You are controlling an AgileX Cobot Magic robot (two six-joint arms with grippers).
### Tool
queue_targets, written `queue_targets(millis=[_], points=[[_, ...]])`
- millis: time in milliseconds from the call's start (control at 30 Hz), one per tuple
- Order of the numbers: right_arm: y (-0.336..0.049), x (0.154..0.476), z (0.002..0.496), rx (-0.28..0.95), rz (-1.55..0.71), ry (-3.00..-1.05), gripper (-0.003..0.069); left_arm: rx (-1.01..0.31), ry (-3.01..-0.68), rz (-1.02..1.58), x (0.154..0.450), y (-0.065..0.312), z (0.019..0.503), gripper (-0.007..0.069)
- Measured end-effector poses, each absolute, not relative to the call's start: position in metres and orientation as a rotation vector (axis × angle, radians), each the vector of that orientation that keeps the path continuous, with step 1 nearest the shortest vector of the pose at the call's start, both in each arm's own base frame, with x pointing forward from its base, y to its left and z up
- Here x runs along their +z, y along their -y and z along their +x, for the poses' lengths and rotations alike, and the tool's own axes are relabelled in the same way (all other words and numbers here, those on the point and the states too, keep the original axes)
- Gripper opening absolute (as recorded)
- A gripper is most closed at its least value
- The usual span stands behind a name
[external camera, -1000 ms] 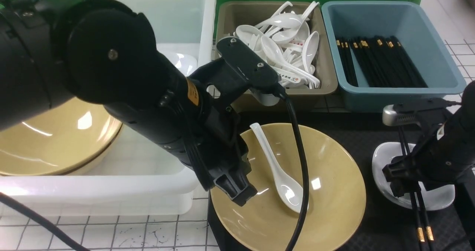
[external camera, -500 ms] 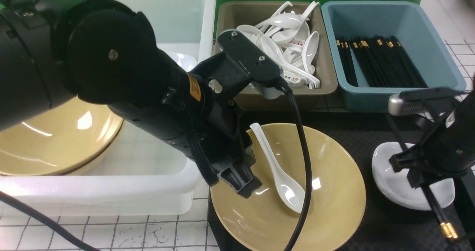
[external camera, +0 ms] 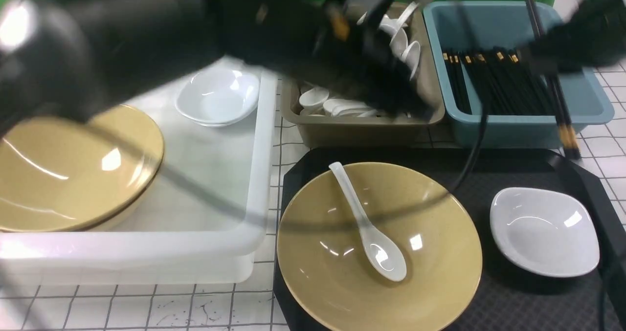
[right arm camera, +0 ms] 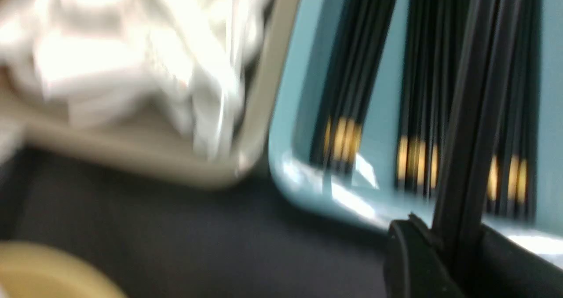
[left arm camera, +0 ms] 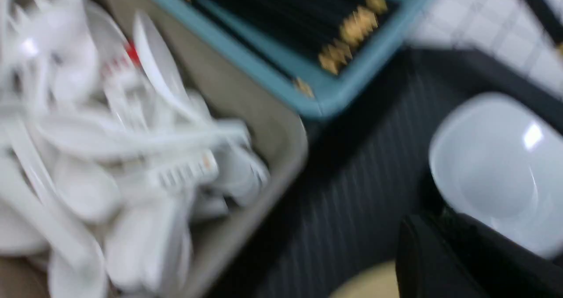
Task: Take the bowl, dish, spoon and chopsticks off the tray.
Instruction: Use the right arm to put the chopsticks into the small storage box on the right
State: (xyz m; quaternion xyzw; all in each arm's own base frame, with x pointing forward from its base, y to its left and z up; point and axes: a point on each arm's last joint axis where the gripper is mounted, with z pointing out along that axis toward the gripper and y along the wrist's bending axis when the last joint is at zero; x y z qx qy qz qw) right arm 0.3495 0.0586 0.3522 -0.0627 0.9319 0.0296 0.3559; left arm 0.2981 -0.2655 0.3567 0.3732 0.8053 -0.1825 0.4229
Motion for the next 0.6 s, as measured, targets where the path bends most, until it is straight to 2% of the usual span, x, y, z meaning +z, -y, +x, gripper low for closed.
queue_targets(millis=[133, 300, 533, 600], points=[[-0.052, 0.356, 0.394, 0.088, -0.069, -2.332, 0.0159, -0.453, -1.935, 0.858, 0.378, 0.271, 0.330, -0.0006], [-0.038, 0.340, 0.448, 0.091, 0.044, -2.300, 0.0159, -0.423, -1.885, 0.816, 0.388, 0.268, 0.348, -0.0006], [-0.024, 0.280, 0.499, 0.074, 0.111, -2.373, 0.0160, -0.410, -1.906, 0.835, 0.387, 0.267, 0.347, -0.0006], [-0.024, 0.256, 0.504, 0.064, 0.117, -2.461, 0.0192, -0.396, -1.968, 0.878, 0.382, 0.265, 0.343, -0.0006]])
